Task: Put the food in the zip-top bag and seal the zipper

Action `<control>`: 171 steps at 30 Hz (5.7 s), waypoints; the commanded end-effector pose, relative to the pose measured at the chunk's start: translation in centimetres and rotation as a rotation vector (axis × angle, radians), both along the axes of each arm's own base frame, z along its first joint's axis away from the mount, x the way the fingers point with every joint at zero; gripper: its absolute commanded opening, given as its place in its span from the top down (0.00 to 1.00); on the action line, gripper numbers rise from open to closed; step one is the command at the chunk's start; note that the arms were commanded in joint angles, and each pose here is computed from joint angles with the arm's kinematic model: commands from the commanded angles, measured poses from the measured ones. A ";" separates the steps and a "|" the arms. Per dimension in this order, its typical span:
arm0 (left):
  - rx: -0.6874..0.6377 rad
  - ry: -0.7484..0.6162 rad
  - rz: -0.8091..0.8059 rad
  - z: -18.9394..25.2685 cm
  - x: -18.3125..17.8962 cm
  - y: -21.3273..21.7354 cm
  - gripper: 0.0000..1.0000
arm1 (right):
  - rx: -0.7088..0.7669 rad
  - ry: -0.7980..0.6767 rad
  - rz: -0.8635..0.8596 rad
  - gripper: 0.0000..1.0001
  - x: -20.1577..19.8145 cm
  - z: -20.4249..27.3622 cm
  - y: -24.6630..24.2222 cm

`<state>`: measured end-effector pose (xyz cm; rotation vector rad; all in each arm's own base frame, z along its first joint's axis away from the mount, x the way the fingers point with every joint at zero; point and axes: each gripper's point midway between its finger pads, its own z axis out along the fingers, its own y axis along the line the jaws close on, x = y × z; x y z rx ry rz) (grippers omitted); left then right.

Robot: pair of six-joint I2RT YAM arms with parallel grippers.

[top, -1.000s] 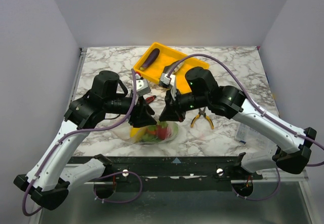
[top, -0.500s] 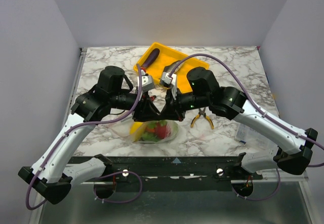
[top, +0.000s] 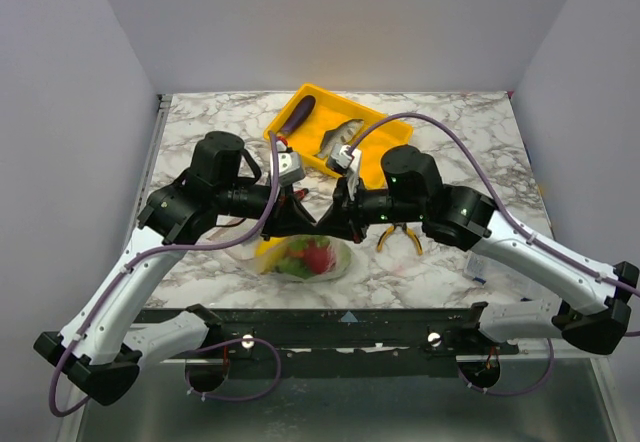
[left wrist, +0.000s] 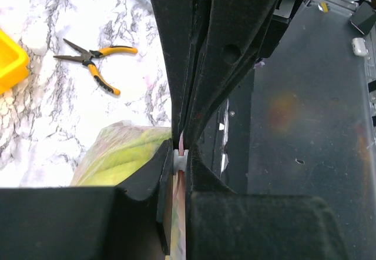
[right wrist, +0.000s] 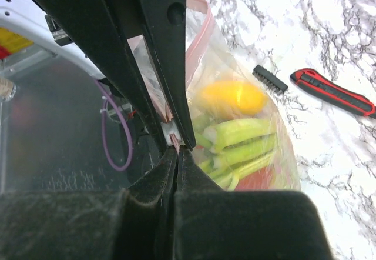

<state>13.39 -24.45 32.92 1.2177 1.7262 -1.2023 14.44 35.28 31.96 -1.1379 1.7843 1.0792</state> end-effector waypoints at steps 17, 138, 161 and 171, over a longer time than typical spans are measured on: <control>-0.059 -0.021 -0.114 0.5 -3.4 0.8 1.00 | 0.231 -0.133 0.182 1.00 -3.5 1.8 -1.0; 0.108 -0.021 0.235 -0.7 -0.1 4.2 1.00 | -0.184 -0.210 -0.222 0.85 3.9 -1.8 0.4; 0.056 -0.062 0.206 0.1 -0.6 3.9 1.00 | -0.253 -0.174 0.282 0.83 -1.6 -2.4 3.6; 0.074 -0.076 0.268 -0.5 0.4 4.3 1.00 | -0.216 -0.302 -0.510 1.00 9.0 -2.5 -0.3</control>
